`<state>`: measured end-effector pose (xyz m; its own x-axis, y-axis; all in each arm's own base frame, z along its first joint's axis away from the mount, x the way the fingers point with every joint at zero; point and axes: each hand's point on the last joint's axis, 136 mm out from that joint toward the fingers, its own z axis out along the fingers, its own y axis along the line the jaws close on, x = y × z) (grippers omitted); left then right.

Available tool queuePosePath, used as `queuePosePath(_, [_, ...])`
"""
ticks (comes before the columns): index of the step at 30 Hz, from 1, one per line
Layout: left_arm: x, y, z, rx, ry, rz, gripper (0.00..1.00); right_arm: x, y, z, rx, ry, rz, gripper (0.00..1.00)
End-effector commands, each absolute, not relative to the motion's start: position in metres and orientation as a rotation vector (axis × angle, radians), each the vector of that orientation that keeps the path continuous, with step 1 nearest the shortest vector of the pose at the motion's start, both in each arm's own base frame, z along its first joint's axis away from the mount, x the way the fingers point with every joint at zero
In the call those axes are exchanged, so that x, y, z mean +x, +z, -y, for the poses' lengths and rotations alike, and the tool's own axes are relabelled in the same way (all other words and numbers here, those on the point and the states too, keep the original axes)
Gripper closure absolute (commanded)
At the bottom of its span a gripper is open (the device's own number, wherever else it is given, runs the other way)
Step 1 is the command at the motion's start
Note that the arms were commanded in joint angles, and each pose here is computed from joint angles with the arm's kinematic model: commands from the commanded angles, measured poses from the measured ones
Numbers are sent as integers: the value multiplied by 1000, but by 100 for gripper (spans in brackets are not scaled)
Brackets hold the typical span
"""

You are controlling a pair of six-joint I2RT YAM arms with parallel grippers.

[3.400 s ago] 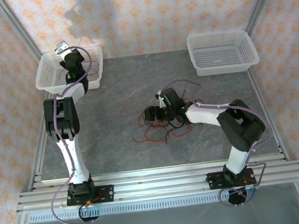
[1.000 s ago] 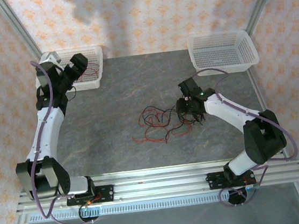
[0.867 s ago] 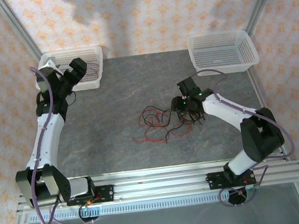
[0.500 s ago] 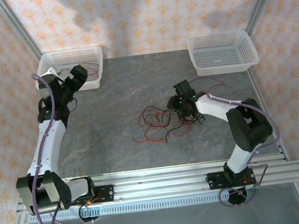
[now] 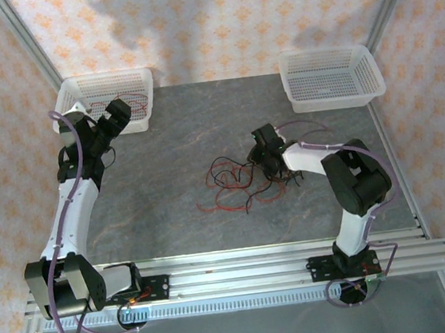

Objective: Untangle the cables

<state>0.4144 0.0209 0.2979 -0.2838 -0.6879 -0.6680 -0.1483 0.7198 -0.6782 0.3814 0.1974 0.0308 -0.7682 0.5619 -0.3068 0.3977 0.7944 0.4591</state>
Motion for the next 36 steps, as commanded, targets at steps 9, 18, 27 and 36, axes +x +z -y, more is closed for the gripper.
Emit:
queuePosePath(9, [414,297,-10,-626,-592,-1828,5,405,38,-201,641,384,-2460,95])
queuePosePath(18, [411,284,30,-561,-584,-1897,6,414,110,-211,501,441,-2369,100])
queuePosePath(27, [403,256,116,-344,-730,-1941,8,408,231,-218,334,578,-2237,100])
queuePosePath(36, [369,265,214,70,-792,-1887,8,404,306,-218,276,704,-2118,100])
